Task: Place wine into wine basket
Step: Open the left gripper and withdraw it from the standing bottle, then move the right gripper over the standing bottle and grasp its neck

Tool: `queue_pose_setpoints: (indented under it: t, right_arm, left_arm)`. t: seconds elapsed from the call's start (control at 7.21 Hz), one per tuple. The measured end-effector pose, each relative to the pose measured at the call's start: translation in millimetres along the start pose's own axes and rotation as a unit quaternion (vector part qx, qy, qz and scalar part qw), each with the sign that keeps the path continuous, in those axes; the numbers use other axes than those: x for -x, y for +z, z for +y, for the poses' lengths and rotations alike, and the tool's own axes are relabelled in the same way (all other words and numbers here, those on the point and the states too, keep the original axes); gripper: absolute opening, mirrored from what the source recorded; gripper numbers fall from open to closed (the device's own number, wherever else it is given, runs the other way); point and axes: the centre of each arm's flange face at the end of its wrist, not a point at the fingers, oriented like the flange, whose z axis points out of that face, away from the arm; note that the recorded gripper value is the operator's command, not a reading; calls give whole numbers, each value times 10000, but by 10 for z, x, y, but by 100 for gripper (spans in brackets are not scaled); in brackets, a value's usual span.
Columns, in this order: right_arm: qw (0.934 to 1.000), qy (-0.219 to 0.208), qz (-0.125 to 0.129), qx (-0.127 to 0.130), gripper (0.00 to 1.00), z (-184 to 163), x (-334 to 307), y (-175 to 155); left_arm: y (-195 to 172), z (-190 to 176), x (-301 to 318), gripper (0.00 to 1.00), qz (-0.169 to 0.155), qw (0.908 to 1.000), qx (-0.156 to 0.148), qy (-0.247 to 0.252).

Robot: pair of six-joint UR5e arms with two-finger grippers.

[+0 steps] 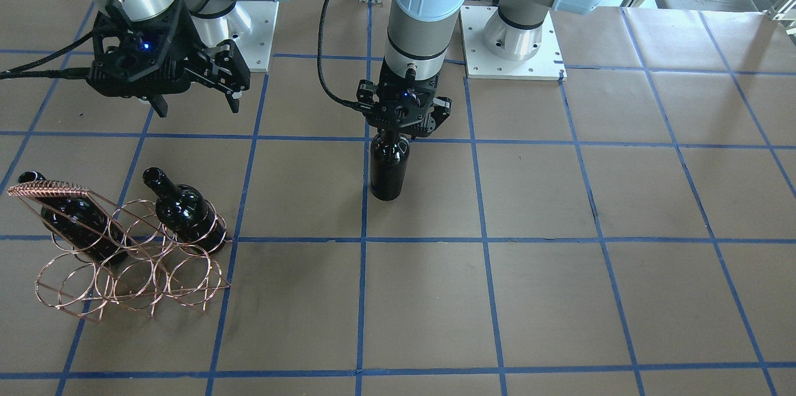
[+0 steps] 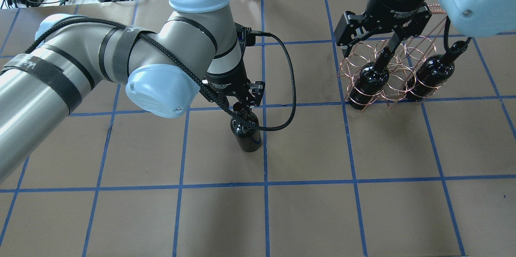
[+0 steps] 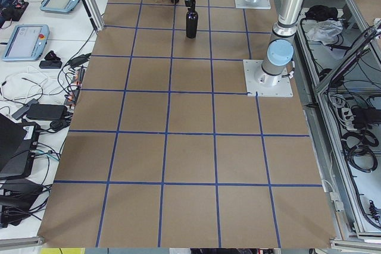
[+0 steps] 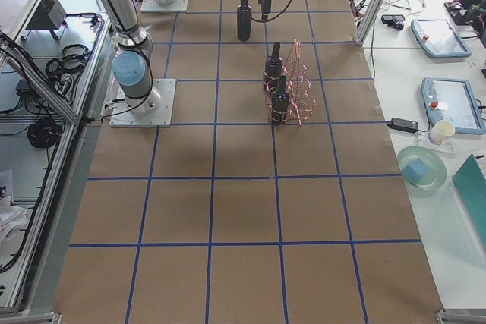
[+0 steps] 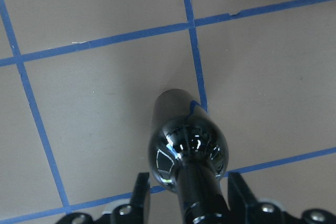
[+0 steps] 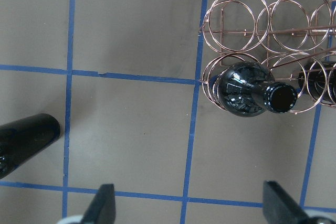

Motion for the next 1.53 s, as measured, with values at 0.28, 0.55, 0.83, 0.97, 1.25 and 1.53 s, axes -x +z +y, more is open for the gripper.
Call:
queue_pose_setpoints:
  t: [0.28, 0.55, 0.83, 0.97, 1.25, 1.53]
  right_arm:
    - [10000, 3, 1, -14, 100, 12, 6, -17]
    - [9999, 26, -3, -116, 100, 48, 17, -110]
    - [9993, 66, 78, -361, 100, 179, 13, -361]
    - [9994, 68, 143, -295, 100, 220, 9, -352]
    - [9997, 200, 123, -35, 100, 199, 28, -165]
    - [9991, 297, -292, 44, 100, 165, 236, -98]
  left_arm:
    - [-287, -95, 129, 100, 43, 9995, -278, -107]
    - [-835, -299, 508, 100, 105, 9966, -679, -465]
    - [-1171, -486, 1177, 100, 51, 9935, -936, -650]
    - [-1218, -541, 1564, 100, -77, 9938, -964, -543]
    - [-1182, -578, 2142, 100, -411, 9936, -864, -608]
    - [-1106, -563, 2572, 100, -532, 9935, -725, -698]
